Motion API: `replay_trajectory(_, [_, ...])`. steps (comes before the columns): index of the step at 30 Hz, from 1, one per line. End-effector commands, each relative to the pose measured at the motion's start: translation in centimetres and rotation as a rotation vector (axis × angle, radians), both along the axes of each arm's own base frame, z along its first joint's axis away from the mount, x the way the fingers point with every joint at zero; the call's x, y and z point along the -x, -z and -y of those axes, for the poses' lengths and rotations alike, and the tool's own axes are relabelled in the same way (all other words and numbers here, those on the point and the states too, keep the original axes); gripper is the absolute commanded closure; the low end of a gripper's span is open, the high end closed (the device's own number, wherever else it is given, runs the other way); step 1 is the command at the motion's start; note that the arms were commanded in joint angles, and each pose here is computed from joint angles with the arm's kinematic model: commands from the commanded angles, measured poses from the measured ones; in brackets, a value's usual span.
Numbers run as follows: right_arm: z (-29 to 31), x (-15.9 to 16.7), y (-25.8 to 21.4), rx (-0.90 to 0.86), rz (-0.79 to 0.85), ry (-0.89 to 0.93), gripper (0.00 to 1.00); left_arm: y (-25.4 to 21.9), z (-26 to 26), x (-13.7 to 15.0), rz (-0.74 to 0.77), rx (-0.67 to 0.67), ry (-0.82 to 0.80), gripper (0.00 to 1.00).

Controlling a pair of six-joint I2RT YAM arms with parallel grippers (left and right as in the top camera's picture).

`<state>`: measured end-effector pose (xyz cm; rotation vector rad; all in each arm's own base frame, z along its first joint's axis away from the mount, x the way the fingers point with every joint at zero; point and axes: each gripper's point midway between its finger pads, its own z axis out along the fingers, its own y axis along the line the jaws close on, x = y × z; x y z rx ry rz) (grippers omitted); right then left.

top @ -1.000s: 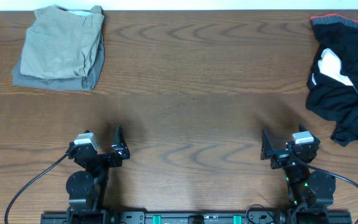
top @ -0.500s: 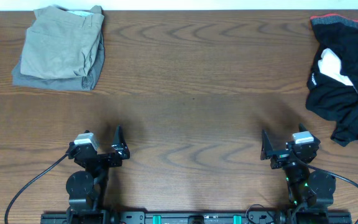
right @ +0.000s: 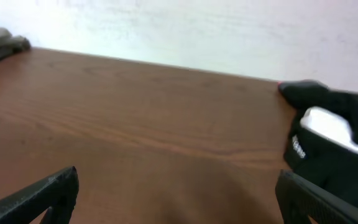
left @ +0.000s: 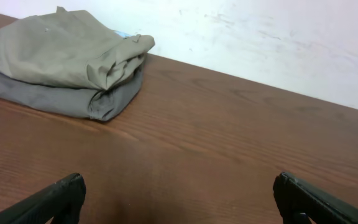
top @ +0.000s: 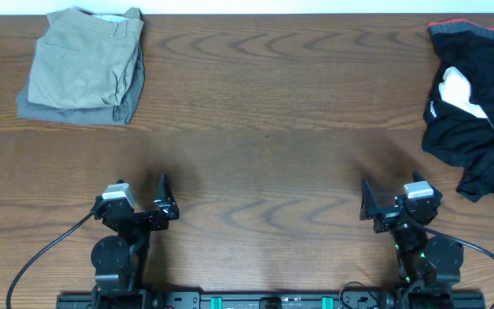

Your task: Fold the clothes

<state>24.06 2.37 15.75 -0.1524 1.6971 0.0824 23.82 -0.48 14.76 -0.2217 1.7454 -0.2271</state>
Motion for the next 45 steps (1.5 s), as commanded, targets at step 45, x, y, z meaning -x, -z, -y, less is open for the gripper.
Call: replay_trajectory(45, [-6.3,-18.5,-9.5,0.079,-0.414,-0.496,0.01,-3.6,5.3,-11.0,-0.595,-0.062,0.274,0.02])
